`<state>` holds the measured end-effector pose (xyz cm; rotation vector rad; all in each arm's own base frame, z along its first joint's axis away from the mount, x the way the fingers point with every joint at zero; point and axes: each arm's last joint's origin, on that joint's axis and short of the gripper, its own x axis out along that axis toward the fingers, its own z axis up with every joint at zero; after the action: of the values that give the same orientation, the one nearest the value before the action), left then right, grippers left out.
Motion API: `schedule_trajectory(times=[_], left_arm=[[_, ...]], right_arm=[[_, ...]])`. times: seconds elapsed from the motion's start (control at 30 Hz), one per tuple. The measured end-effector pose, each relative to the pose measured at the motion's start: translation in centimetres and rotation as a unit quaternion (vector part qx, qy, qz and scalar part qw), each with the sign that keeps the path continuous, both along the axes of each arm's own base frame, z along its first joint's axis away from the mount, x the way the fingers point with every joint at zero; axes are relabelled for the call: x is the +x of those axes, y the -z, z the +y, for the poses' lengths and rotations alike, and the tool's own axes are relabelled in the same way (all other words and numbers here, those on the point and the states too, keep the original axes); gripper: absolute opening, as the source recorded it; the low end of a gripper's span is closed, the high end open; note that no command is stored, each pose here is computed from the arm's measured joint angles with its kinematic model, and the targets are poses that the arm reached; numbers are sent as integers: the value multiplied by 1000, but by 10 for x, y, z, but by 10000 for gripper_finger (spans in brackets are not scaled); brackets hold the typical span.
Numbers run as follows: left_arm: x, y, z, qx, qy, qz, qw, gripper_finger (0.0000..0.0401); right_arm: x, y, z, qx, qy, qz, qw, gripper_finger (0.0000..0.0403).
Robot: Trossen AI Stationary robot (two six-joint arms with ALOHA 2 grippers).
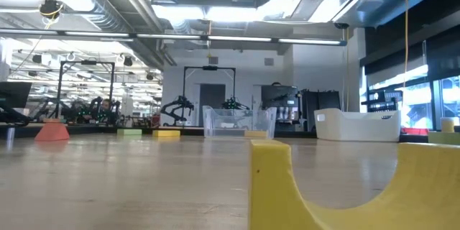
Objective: Sort & place blocks by color
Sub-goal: Put the bottom left green block into the black bin, then put the top left orange block into the white bin
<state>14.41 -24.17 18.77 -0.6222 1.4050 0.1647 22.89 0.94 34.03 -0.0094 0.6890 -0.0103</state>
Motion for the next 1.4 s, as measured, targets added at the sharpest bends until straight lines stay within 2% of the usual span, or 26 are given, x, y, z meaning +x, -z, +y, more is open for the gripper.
schedule_trajectory(times=[0.17,0.37,0.53,0.73,0.93,1.0,1.1,1.23,1.33,1.4], left_arm=[[4,-11,-7,-28,-18,-3,999,163],[17,-46,-5,-58,-40,-18,997,163],[28,-75,18,-16,-85,-43,995,163],[39,-97,62,48,-188,-16,981,163],[51,-110,110,57,-308,19,949,163],[55,-112,128,54,-358,33,931,163],[56,-115,153,56,-436,75,895,163],[51,-114,183,85,-492,154,853,163],[52,-113,200,99,-525,162,829,163],[57,-109,210,88,-541,155,822,163]], right_arm=[[0,0,0,18,15,0,1000,143],[0,0,0,21,18,-2,1000,143],[1,-1,0,57,48,-5,997,143],[0,-1,0,70,58,-5,996,143],[0,-1,0,99,83,-6,992,143],[0,-1,0,111,92,-6,990,143],[0,-1,0,114,95,-6,989,143],[0,-1,0,114,95,-6,989,143],[0,-1,0,110,92,-5,990,143],[0,-1,0,110,92,-5,990,143]])
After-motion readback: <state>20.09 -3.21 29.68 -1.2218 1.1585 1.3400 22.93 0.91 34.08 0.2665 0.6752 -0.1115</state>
